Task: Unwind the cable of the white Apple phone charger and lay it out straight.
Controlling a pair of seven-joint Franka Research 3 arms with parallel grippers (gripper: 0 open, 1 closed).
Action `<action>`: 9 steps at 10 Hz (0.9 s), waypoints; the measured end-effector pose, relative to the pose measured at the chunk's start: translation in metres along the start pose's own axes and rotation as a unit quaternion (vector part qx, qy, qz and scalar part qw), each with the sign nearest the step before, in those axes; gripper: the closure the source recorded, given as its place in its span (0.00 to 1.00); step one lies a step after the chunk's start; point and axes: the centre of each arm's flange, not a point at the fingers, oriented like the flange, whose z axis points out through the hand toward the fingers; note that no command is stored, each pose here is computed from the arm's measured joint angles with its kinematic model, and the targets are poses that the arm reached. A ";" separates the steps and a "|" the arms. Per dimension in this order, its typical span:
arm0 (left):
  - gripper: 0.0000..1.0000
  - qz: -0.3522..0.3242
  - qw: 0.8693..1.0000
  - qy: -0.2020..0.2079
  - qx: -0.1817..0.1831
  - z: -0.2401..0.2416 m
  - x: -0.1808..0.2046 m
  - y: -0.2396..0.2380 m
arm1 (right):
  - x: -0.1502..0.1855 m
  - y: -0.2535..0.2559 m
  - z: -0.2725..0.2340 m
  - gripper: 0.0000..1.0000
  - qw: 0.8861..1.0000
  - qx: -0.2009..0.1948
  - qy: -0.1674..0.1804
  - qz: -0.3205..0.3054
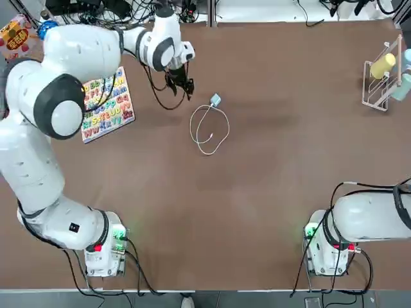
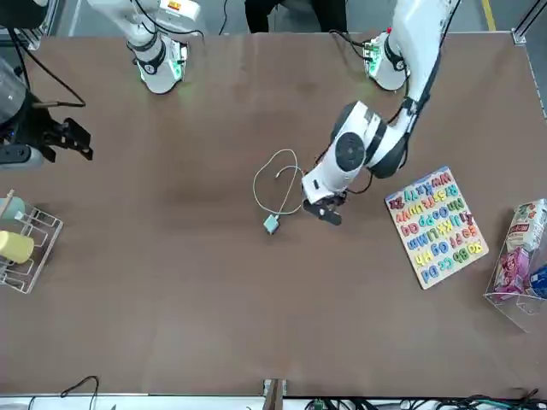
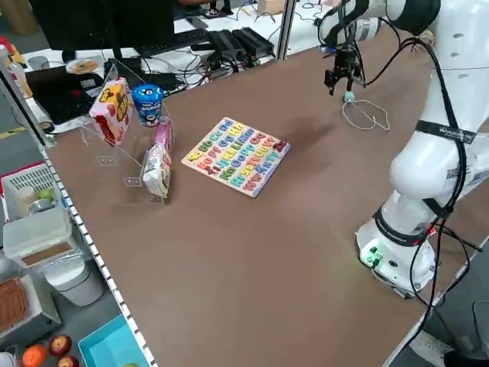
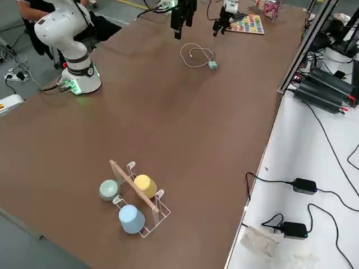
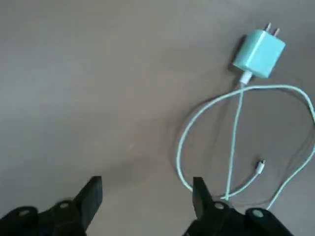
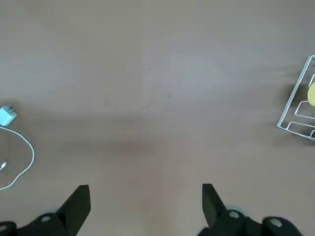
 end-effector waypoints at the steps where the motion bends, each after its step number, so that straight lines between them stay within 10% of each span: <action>1: 0.21 -0.004 1.000 0.009 0.004 0.013 0.001 0.010 | 0.000 0.000 0.000 0.00 1.000 0.000 0.000 0.000; 9: 0.32 -0.020 0.999 0.020 0.022 0.076 0.002 0.029 | 0.000 0.001 0.000 0.00 1.000 0.000 -0.001 0.001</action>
